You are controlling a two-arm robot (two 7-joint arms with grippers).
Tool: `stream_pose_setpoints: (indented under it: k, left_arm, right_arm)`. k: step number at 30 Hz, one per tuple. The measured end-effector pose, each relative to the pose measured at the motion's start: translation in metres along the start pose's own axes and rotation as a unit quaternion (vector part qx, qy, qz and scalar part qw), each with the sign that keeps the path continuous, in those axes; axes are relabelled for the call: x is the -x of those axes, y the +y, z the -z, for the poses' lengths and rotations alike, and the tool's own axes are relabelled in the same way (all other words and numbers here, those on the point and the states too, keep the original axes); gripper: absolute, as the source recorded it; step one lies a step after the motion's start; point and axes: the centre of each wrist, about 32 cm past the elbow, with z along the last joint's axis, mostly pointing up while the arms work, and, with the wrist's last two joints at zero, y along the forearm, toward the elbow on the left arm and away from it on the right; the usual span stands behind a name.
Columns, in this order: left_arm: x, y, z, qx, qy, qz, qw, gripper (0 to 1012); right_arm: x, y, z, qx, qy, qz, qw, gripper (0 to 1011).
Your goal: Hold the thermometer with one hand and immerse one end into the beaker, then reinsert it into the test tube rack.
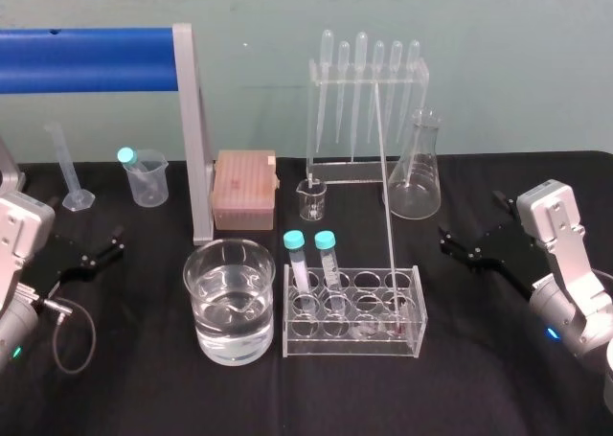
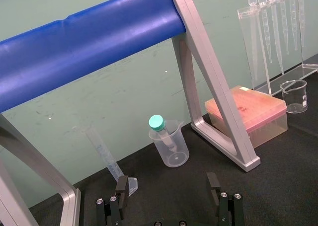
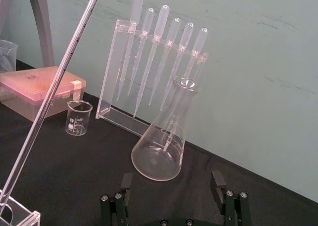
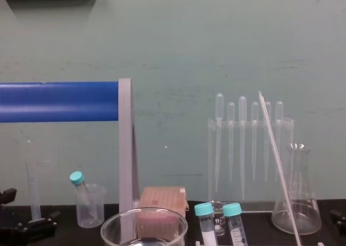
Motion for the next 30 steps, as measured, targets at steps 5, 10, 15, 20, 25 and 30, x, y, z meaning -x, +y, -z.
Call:
stream_pose_setpoints:
  k: [5, 10, 15, 20, 25, 30]
  left_arm:
    - [0.0, 0.0, 0.0, 0.0, 0.0, 0.0, 1.0, 1008]
    - [0.0, 0.0, 0.0, 0.0, 0.0, 0.0, 1.0, 1008]
    - [0.0, 0.0, 0.0, 0.0, 0.0, 0.0, 1.0, 1008]
    - [0.0, 0.0, 0.0, 0.0, 0.0, 0.0, 1.0, 1008]
    - [0.0, 0.0, 0.0, 0.0, 0.0, 0.0, 1.0, 1008]
    - [0.0, 0.0, 0.0, 0.0, 0.0, 0.0, 1.0, 1008]
  right_arm:
    - [0.0, 0.0, 0.0, 0.0, 0.0, 0.0, 1.0, 1003]
    - [0.0, 0.0, 0.0, 0.0, 0.0, 0.0, 1.0, 1003]
    - [0.0, 0.0, 0.0, 0.0, 0.0, 0.0, 1.0, 1003]
    - [0.0, 0.0, 0.0, 0.0, 0.0, 0.0, 1.0, 1003]
    - [0.0, 0.0, 0.0, 0.0, 0.0, 0.0, 1.0, 1003]
    - [0.0, 0.0, 0.0, 0.0, 0.0, 0.0, 1.0, 1003]
